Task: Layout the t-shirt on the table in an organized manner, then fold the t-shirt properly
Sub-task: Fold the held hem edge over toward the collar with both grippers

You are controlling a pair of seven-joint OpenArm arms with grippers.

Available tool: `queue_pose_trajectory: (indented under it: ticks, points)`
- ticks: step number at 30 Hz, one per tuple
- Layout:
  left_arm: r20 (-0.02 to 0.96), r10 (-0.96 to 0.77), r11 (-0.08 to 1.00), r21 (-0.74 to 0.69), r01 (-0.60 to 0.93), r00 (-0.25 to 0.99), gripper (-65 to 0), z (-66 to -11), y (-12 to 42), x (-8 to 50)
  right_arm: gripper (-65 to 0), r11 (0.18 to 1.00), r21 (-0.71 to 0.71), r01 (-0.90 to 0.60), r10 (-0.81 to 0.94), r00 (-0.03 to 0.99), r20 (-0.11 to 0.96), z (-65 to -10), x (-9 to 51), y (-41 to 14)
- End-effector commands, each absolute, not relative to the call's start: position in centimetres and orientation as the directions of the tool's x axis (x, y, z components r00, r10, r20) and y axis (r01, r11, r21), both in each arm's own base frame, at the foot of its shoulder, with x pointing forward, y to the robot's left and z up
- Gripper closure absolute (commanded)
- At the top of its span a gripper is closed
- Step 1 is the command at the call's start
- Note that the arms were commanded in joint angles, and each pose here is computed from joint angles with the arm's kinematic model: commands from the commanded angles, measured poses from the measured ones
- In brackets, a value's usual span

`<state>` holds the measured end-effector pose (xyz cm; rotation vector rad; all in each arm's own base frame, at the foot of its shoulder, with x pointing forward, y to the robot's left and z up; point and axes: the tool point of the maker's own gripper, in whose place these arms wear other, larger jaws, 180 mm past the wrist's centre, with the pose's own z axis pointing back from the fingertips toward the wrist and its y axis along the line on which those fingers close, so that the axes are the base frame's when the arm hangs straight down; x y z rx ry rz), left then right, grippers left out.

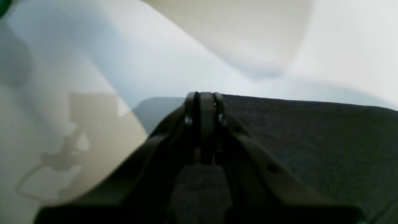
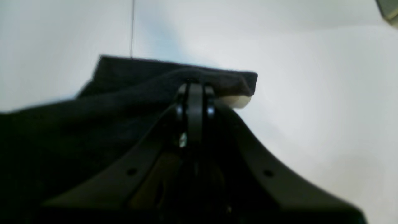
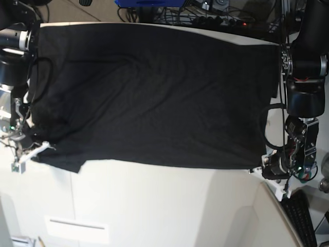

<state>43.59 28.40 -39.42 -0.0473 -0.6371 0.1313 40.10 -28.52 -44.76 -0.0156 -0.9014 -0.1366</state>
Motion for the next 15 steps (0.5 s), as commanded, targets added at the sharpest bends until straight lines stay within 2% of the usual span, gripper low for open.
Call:
queue_pose_trajectory:
  ticks: [1, 5, 15]
  points:
    - [0.661, 0.147, 0.989, -0.096, -0.111, 0.736, 0.0, -36.5, 29.1, 45.4, 0.0, 0.991, 0.033, 0.13, -0.1, 0.552, 0.828, -42.4, 41.7, -29.6]
    - [0.673, 0.209, 0.978, -0.127, -0.167, 0.709, 0.0, -35.9, 30.7, 44.3, 0.0, 0.993, 0.021, 0.12, -0.082, 0.531, 0.843, -41.3, 42.1, -29.6]
    - [0.65, 0.143, 0.99, -0.097, -0.105, 0.747, 0.0, -35.3, 29.2, 41.9, 0.0, 0.997, -0.048, 0.067, 0.0, 0.58, 0.814, -39.8, 39.7, -28.8]
